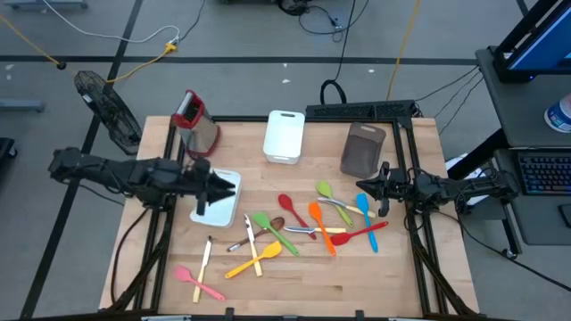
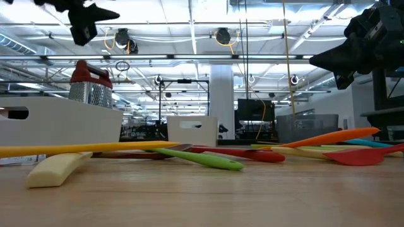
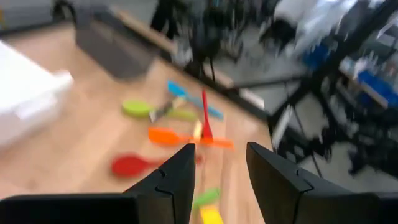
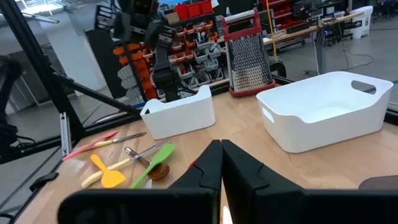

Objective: Pick & Place Kitchen Items
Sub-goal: Put the pink spatula into the black bin

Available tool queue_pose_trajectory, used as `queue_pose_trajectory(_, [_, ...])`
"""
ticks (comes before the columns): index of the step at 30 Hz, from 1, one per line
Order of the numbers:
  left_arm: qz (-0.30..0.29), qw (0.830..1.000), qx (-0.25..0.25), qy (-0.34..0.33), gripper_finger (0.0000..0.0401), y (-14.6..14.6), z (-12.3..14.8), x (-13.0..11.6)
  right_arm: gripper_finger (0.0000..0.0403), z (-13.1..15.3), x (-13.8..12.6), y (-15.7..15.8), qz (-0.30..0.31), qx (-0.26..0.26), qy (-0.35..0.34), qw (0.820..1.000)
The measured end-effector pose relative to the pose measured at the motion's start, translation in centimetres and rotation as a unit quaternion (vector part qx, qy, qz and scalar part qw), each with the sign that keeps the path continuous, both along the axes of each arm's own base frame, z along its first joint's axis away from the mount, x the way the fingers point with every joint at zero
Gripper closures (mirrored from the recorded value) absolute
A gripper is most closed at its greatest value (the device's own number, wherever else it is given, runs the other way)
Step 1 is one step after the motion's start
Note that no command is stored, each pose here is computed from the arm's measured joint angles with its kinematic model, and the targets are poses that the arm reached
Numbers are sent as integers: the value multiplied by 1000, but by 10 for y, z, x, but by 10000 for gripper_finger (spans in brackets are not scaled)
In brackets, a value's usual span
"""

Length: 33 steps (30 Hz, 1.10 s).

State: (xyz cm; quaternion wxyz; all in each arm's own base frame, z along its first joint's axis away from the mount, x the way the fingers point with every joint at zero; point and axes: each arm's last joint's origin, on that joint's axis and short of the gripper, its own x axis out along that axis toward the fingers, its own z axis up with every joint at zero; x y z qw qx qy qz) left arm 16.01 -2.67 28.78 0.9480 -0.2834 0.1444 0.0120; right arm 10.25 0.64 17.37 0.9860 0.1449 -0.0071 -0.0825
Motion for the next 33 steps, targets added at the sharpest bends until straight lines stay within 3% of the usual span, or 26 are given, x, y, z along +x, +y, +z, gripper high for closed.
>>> queue_pose_trajectory(5, [-76, 994, -65, 45, 251, -16, 11, 20, 399, 0, 0, 0, 0, 0, 0, 1000])
queue_pose_trajectory(11, [-148, 985, -92, 6, 251, -28, 15, 36, 399, 0, 0, 0, 1, -13, 2, 1000])
queue_pose_trajectory(14, [-124, 986, -110, -20, 251, -29, 17, 44, 399, 0, 0, 0, 1, -15, 2, 1000])
queue_pose_trajectory(17, [-90, 976, -196, -8, 251, -26, 16, 49, 399, 0, 0, 0, 1, -14, 2, 1000])
queue_pose_trajectory(21, [-48, 955, -284, 64, 251, -28, 3, 52, 399, 0, 0, 0, 0, -21, 3, 1000])
queue_pose_trajectory(28, [21, 919, -332, 211, 251, -45, -25, 44, 399, 0, 0, 0, 0, -60, 10, 998])
queue_pose_trajectory(33, [38, 887, -375, 267, 251, -68, -33, 36, 399, 0, 0, 0, 0, -63, 10, 998])
